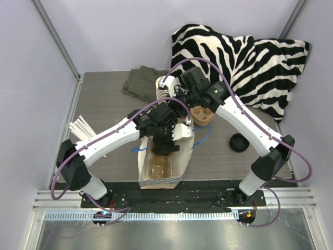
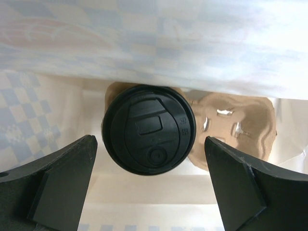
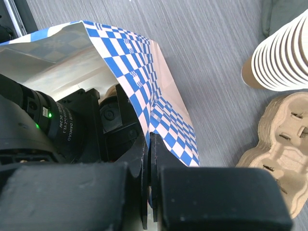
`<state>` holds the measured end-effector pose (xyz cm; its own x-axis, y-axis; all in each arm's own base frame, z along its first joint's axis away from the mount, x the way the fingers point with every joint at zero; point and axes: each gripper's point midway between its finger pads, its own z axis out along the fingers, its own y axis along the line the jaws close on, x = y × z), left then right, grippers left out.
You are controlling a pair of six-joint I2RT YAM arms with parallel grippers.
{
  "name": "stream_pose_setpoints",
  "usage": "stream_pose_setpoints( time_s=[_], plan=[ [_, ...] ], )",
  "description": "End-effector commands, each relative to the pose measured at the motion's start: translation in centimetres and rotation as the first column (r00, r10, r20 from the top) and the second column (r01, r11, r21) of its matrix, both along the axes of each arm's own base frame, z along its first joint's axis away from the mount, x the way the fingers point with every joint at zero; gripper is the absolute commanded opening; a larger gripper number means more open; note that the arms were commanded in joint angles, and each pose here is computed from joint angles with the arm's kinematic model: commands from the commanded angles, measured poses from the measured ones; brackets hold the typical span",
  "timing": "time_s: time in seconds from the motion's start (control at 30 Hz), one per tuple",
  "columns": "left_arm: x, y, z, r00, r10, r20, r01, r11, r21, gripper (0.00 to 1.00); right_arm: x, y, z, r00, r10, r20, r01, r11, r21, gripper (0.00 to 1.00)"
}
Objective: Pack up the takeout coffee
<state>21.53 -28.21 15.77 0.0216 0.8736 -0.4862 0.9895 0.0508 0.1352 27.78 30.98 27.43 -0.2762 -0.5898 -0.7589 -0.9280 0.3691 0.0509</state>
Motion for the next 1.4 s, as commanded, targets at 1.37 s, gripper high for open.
stream_pose_setpoints(
  time_s=[1.37],
  plan=[
    [1.6,-2.0,11.6,0.988,0.072,0.133,-0.009,0.907,-0.421,1.00,1.5,0.3,-0.9,0.999,-0.030,-0.017,0.028,0.998,-0.063,0.01]
  ],
)
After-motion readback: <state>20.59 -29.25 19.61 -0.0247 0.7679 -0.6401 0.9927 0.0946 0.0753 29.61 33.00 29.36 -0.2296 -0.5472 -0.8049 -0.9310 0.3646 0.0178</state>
